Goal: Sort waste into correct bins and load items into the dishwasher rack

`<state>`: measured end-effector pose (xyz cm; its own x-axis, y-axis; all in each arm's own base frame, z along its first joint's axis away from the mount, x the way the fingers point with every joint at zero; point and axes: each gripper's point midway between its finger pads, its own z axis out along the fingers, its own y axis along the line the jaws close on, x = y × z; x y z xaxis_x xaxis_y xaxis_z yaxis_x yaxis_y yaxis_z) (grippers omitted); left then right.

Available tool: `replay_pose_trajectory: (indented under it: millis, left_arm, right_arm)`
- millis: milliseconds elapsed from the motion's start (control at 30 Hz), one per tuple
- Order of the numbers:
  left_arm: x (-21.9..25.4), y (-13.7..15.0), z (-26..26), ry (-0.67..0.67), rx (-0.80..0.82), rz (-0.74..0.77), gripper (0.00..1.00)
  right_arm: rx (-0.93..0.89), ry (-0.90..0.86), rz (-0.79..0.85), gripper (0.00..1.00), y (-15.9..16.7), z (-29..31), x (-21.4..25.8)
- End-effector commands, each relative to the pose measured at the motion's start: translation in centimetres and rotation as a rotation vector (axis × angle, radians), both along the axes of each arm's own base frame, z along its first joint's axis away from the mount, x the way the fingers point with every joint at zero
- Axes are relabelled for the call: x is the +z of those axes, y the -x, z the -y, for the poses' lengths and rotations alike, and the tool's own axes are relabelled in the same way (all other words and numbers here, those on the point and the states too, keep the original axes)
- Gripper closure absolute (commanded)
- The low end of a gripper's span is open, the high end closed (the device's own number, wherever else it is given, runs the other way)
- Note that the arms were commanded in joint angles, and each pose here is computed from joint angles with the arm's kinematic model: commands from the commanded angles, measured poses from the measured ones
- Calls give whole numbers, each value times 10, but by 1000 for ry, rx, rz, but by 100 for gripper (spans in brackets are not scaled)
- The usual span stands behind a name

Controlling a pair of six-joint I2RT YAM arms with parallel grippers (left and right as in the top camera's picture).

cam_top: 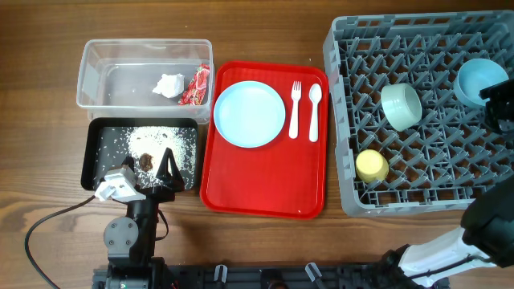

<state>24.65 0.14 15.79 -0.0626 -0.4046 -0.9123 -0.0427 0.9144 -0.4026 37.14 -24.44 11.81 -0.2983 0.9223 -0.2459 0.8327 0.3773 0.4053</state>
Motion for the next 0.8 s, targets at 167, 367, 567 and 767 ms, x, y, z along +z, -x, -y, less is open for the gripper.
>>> replay_pose_trajectory:
  millis: [167, 367, 567, 767]
  left_arm:
    - [-1, 0, 0, 2, -2, 3, 0]
    - [-1, 0, 0, 2, -2, 3, 0]
    - [-1, 0, 0, 2, -2, 3, 0]
    - [-1, 0, 0, 2, -2, 3, 0]
  right_arm:
    - [-63, -18, -63, 83, -1, 9, -34]
    - [-63, 0, -73, 96, 1, 12, -35]
    - [24, 143, 5, 96, 3, 15, 21]
    - [-30, 516, 56, 96, 35, 27, 132]
